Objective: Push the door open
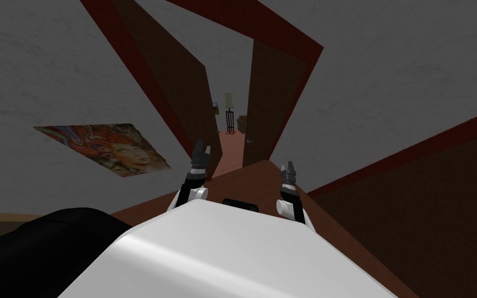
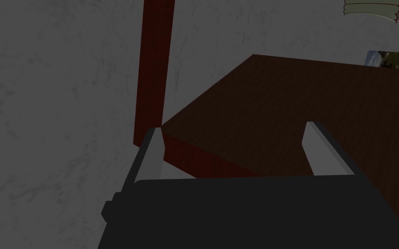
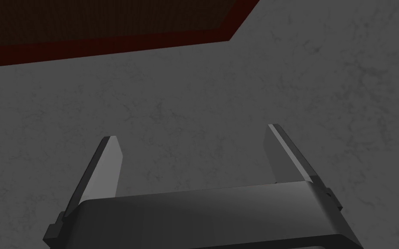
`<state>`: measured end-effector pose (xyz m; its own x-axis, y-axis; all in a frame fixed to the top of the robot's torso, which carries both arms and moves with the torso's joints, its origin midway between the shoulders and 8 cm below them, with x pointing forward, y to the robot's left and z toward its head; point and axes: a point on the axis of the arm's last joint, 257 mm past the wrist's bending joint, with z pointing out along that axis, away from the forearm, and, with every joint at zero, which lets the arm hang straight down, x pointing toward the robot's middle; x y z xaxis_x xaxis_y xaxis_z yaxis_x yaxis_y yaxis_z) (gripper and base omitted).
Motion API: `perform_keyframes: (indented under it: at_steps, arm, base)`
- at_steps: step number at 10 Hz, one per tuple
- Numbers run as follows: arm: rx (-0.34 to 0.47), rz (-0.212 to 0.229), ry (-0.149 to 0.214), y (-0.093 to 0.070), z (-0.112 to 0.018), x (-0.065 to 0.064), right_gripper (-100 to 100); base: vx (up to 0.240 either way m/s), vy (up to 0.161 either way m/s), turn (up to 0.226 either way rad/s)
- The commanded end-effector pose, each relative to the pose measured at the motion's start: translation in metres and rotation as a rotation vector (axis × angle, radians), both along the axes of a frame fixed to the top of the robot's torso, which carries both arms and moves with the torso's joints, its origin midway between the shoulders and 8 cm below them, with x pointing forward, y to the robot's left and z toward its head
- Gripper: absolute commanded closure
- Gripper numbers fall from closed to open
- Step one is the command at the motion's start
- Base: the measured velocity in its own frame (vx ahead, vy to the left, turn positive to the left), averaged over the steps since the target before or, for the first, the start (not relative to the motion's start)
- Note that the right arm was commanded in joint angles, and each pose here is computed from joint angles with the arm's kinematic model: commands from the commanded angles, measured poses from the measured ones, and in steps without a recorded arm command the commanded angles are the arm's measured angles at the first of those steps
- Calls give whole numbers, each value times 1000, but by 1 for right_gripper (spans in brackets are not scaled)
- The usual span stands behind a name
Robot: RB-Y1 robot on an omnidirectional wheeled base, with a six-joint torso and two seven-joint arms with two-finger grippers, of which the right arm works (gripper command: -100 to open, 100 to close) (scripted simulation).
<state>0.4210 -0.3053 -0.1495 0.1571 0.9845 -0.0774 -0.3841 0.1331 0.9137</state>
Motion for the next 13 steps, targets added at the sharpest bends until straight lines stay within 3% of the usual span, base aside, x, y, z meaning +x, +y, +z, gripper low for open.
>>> perform_keyframes:
  at_steps: [1,13]
  arm:
    - [4,6,12,2,-9,4,-100]
    - [34,43,114,9,-78,28,-100]
  base:
    - [92,-36,124]
    - [89,-47,124]
